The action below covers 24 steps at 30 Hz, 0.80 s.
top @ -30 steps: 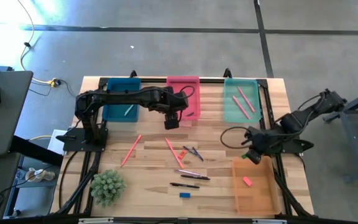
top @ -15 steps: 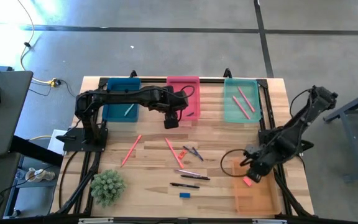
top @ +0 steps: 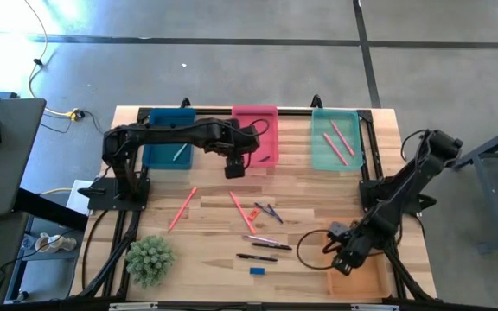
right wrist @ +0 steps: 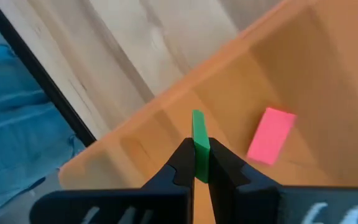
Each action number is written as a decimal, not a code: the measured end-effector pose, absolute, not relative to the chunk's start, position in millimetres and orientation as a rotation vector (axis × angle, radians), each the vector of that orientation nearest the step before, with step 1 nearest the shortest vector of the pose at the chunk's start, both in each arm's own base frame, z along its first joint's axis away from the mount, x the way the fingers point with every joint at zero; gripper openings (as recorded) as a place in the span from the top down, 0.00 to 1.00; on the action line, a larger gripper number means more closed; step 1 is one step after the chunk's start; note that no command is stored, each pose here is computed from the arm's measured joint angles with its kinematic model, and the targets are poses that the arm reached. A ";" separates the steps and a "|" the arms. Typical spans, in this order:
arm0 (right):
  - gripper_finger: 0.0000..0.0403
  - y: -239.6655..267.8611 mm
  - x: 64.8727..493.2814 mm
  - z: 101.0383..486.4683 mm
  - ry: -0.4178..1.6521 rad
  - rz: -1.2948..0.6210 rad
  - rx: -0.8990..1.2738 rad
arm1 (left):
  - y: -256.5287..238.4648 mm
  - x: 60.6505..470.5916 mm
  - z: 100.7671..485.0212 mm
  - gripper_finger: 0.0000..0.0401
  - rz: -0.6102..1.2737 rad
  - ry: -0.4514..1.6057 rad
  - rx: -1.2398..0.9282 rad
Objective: Sort crayons/erasers/pens/pencils in bins
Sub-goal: Put the green eraser into the orange bin
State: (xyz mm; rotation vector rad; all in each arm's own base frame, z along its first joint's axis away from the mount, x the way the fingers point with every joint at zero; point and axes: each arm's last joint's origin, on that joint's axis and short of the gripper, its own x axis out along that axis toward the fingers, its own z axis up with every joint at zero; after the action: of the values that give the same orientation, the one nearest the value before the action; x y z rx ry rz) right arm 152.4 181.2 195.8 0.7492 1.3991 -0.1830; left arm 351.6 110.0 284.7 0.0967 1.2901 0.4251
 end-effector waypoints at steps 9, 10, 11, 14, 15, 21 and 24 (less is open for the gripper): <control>0.98 199.3 162.0 173.7 1.491 -0.170 0.804 | 109.8 314.8 325.5 0.57 0.474 1.249 0.065; 0.98 200.3 162.8 172.9 1.493 -0.166 0.813 | 110.4 310.5 330.9 0.57 0.486 1.231 0.057; 0.97 201.3 163.6 172.9 1.491 -0.160 0.823 | 111.1 306.1 336.1 0.57 0.497 1.213 0.050; 0.94 201.0 163.2 173.3 1.496 -0.181 0.846 | 110.6 294.2 349.4 0.57 0.533 1.157 0.017; 0.93 201.0 163.1 173.2 1.497 -0.187 0.851 | 110.3 289.5 350.5 0.57 0.542 1.145 0.008; 0.80 200.6 162.4 174.1 1.509 -0.203 0.873 | 102.6 259.4 335.2 0.57 0.586 1.104 -0.046; 0.75 198.5 160.8 177.6 1.508 -0.209 0.883 | 98.3 248.9 323.8 0.57 0.593 1.046 -0.090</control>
State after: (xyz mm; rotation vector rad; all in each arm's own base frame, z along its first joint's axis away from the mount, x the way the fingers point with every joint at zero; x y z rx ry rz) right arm 160.8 198.5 177.6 0.8834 1.5084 -0.2086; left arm 248.9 98.3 323.8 -0.0896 1.0458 0.5929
